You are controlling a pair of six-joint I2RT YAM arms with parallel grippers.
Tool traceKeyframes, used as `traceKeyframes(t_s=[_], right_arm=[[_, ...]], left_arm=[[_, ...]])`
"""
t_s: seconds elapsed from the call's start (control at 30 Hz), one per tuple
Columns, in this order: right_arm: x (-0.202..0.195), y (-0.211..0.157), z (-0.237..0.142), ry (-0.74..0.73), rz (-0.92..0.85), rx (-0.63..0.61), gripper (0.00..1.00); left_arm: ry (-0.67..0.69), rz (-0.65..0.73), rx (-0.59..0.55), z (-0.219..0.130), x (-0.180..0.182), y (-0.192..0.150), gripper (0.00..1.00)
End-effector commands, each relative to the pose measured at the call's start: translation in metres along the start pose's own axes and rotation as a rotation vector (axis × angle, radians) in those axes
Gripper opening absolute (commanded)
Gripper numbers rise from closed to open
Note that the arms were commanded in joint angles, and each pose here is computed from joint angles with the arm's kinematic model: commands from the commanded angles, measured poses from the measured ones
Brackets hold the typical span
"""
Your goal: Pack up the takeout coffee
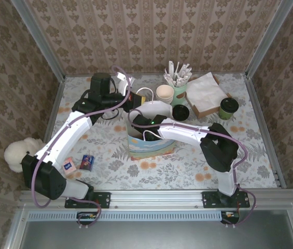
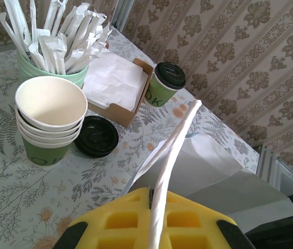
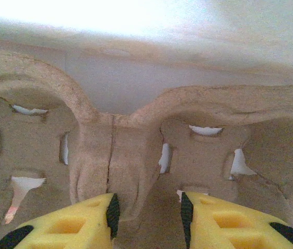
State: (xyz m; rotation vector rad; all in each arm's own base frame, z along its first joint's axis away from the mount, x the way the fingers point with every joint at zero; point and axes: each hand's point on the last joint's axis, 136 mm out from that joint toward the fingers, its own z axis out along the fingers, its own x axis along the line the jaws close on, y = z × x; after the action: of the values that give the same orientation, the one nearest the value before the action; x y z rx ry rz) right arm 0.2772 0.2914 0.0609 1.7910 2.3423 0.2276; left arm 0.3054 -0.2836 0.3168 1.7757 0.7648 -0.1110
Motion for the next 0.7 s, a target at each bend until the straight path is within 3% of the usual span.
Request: traceKeyframes(t_s=[0.0,0.1,0.3,0.67], right_arm=[[0.002,0.006,-0.015,0.045,0.027,-0.035,0.42],[0.002,0.009,-0.016,0.06,0.014,-0.066,0.41],[0.003,0.002,0.008,0.031,0.034,-0.013,0.41],[0.005,0.022,-0.034,0.089,0.018,-0.129,0.47]], left_arm=[[-0.018,0.028,-0.012,-0.009,-0.012,0.002,0.0],[-0.038,0.035,-0.013,-0.007,-0.013,0.001,0.0],[-0.032,0.025,-0.013,-0.003,-0.01,0.002,0.0],[-0.028,0.021,-0.002,-0.002,-0.008,-0.001,0.0]])
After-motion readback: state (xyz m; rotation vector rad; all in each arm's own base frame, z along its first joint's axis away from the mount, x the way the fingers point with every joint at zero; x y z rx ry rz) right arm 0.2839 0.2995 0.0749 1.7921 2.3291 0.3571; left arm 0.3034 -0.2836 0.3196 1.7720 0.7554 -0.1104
